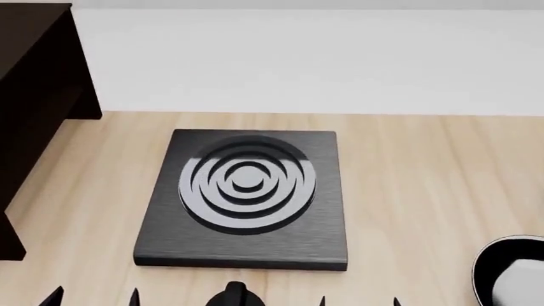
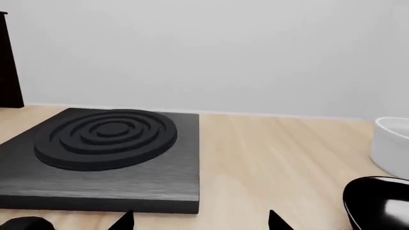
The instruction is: Put the frying pan on the cabinet shelf.
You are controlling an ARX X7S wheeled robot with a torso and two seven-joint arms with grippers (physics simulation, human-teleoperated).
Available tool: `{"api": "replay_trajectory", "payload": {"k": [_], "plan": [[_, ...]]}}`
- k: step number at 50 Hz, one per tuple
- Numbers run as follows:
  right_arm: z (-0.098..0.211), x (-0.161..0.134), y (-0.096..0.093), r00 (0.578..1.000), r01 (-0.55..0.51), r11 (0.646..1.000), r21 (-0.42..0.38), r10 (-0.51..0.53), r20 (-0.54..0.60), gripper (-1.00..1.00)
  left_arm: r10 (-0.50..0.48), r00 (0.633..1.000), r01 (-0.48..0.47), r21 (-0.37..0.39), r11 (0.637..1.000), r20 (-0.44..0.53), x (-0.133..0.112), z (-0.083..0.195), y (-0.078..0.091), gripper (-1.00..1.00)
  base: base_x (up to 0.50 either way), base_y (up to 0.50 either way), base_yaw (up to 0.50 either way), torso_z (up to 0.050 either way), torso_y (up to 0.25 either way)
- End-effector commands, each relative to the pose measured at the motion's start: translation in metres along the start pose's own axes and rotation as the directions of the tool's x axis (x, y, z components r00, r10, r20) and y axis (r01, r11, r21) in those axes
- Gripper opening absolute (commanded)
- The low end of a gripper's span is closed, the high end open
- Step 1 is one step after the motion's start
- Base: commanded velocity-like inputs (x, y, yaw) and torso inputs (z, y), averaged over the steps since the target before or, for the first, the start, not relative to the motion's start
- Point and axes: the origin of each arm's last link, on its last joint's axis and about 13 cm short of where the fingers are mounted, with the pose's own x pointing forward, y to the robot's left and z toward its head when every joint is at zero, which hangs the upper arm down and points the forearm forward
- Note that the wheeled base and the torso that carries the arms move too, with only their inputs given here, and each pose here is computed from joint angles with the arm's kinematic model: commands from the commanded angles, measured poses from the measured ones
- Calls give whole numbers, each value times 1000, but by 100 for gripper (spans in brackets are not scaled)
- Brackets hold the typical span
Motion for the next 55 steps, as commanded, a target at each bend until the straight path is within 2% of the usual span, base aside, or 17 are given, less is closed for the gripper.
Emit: {"api": "replay_trajectory", "payload": {"k": [1,9,10,12,13,15,19,22,23,29,36,43,47,55], "plan": [[-1,0,0,1000,1,1000,0,-1,-7,100,1,1000,-1,2,1000,-10,0,1,-1,100,0,0,0,0,0],[-3,1,-1,1000,0,1000,-25,-1,-10,100,-10,1000,10,-26,1000,-8,-2,5,-3,100,0,0,0,0,0],[-1,1,-1,1000,0,1000,-27,-1,-7,100,-17,1000,17,-20,1000,-6,-1,5,-4,100,0,0,0,0,0],[3,2,-2,1000,-1,999,-42,1,8,100,-38,999,37,41,998,7,-2,7,-6,100,0,0,0,0,0],[5,3,-2,1000,5,999,-41,-4,9,100,-32,999,32,26,999,12,-3,10,-6,100,0,0,0,0,0],[11,5,-3,1000,12,999,-40,-12,20,100,-21,999,20,18,1000,27,-5,16,-5,100,0,0,0,0,0],[24,4,-7,998,-3,993,-114,9,57,100,-6,999,7,-13,1000,36,-7,28,-3,100,0,0,0,0,0],[35,2,-10,997,2,992,-126,8,76,100,-13,999,14,-30,999,42,-8,39,-2,100,0,0,0,0,0],[42,0,-11,996,6,987,-159,8,92,100,-15,999,17,-34,999,43,-9,44,-2,100,0,0,0,0,0],[71,-6,-17,993,6,990,-142,11,114,100,-20,996,24,-48,999,83,-9,73,0,100,0,0,0,0,0],[96,-14,-34,996,44,989,-138,-32,87,100,-54,994,57,-35,998,93,-11,97,2,100,0,0,0,0,0],[114,-23,-51,994,72,985,-157,-58,88,100,-77,993,79,-16,997,90,-14,106,4,100,0,0,0,0,0],[121,-30,-64,995,89,981,-174,-77,69,100,-67,994,68,-11,998,81,-15,108,12,100,0,0,0,0,0],[124,-38,-90,989,133,974,-183,-143,-42,100,-62,997,62,1,998,54,-23,114,21,100,0,0,0,0,0]]}}
